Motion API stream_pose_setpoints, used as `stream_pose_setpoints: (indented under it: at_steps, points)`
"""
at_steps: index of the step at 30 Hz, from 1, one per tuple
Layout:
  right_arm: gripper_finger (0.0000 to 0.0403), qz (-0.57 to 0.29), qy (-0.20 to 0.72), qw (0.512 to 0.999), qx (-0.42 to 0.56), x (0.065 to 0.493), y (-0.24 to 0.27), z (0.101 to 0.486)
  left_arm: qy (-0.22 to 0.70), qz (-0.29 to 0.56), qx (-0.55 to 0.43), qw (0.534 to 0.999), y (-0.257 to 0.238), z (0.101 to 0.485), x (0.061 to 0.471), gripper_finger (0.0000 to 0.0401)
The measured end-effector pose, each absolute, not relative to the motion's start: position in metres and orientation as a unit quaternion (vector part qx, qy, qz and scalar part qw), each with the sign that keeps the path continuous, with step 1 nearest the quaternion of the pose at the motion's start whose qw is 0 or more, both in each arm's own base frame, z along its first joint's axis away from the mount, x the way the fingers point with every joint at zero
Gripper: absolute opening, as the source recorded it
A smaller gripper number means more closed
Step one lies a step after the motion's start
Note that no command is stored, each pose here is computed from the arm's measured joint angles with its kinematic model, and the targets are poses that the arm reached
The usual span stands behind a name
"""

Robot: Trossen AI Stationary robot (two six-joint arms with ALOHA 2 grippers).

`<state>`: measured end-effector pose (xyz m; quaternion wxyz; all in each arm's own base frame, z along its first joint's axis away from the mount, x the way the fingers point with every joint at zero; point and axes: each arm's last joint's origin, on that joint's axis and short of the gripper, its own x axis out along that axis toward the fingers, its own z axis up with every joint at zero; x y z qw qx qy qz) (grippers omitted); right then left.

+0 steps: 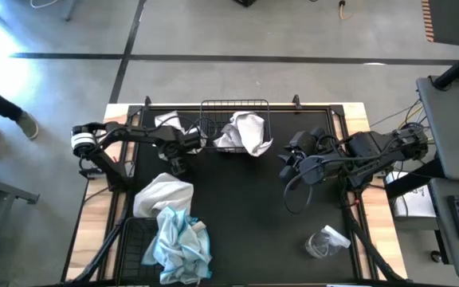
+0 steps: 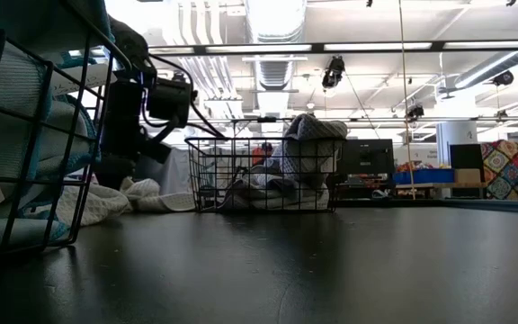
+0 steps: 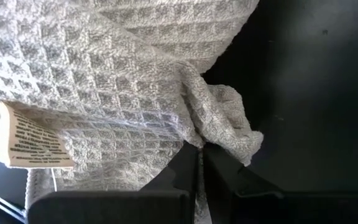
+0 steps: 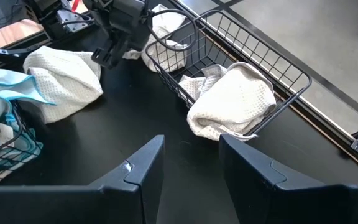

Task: Sort microfiber towel by color & place in baskets
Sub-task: Put the top white microfiber cloth into the top wire basket

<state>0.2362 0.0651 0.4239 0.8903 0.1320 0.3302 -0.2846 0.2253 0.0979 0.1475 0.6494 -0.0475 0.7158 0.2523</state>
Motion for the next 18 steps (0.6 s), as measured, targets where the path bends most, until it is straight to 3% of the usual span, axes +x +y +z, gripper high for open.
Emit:
stream_pose_setpoints:
  at_steps: [18]
  points:
    - [0.0146,-0.285,0.33,0.89,0.131,0.236,0.065,0.424,0.714,0.24,-0.077,0.653,0.098,0.169,0.23,0.0001]
